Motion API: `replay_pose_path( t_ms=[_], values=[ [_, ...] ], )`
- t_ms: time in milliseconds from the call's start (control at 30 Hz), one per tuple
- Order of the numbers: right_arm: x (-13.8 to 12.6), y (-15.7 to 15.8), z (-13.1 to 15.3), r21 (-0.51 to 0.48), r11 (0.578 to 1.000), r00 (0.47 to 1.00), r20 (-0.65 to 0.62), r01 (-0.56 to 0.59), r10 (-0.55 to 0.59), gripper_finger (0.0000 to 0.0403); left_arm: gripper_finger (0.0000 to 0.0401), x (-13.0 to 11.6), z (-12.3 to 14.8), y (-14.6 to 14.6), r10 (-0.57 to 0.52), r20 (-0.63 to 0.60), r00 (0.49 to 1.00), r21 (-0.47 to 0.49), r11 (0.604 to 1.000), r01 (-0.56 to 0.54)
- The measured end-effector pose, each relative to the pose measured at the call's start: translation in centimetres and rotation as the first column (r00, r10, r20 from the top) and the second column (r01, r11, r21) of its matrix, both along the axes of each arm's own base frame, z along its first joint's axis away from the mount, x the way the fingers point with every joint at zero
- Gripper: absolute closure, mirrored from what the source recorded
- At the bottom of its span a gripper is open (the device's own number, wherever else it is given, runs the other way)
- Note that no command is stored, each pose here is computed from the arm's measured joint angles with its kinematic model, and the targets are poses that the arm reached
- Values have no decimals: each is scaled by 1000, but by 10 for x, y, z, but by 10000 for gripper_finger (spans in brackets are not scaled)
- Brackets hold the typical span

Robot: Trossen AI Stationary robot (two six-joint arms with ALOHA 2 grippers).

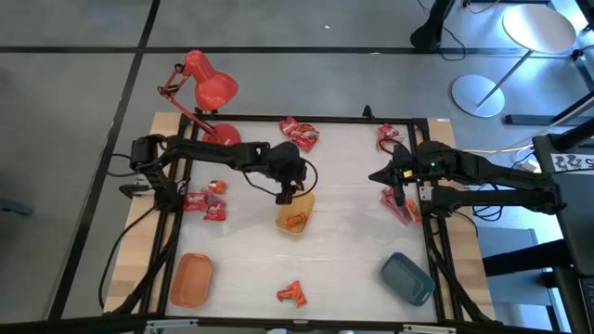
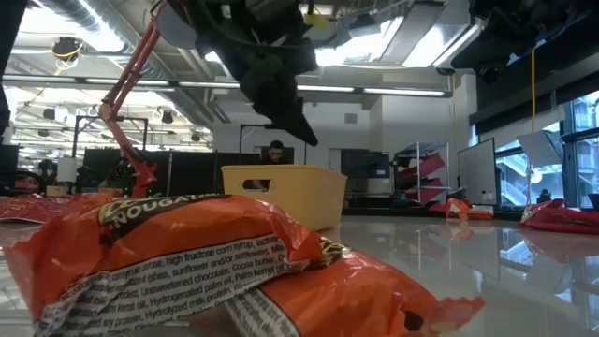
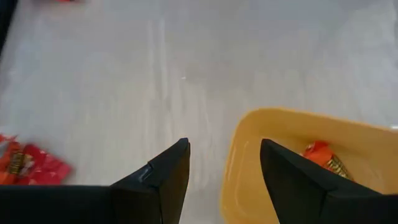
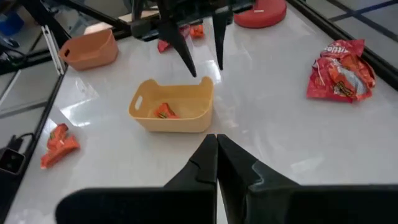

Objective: Sort candy
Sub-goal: Adjust the yellow bin

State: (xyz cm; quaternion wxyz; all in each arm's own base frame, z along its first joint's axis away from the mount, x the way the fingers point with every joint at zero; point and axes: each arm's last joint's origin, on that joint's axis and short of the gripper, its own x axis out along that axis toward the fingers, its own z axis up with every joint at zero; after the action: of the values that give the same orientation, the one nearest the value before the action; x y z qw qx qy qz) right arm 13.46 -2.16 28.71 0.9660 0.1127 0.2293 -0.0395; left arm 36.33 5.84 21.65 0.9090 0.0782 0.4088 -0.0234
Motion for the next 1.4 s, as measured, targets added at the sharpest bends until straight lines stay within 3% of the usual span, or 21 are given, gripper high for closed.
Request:
replay_pose_path(
  t_ms=[300, 600, 900, 1167, 1400],
  values=[
    [0, 0, 0, -4, 1000, 1000, -1, 1, -1, 397, 215, 11, -33, -1, -88, -60, 994, -24, 996, 87],
    [0, 0, -1, -3, 1000, 1000, -10, 2, -2, 397, 219, 17, -46, 1, -67, -75, 995, 6, 998, 67],
    [0, 0, -1, -4, 1000, 1000, -9, 2, -2, 397, 294, 18, -53, -6, -65, -110, 992, 31, 997, 69],
    [0, 0, -1, -4, 1000, 1000, -8, 2, -2, 397, 391, 19, -56, -5, -3, -111, 994, 2, 1000, 3],
    [0, 0, -1, -2, 1000, 1000, -10, 3, -3, 397, 398, 19, -56, -5, 76, -117, 990, -54, 995, -83]
  ],
)
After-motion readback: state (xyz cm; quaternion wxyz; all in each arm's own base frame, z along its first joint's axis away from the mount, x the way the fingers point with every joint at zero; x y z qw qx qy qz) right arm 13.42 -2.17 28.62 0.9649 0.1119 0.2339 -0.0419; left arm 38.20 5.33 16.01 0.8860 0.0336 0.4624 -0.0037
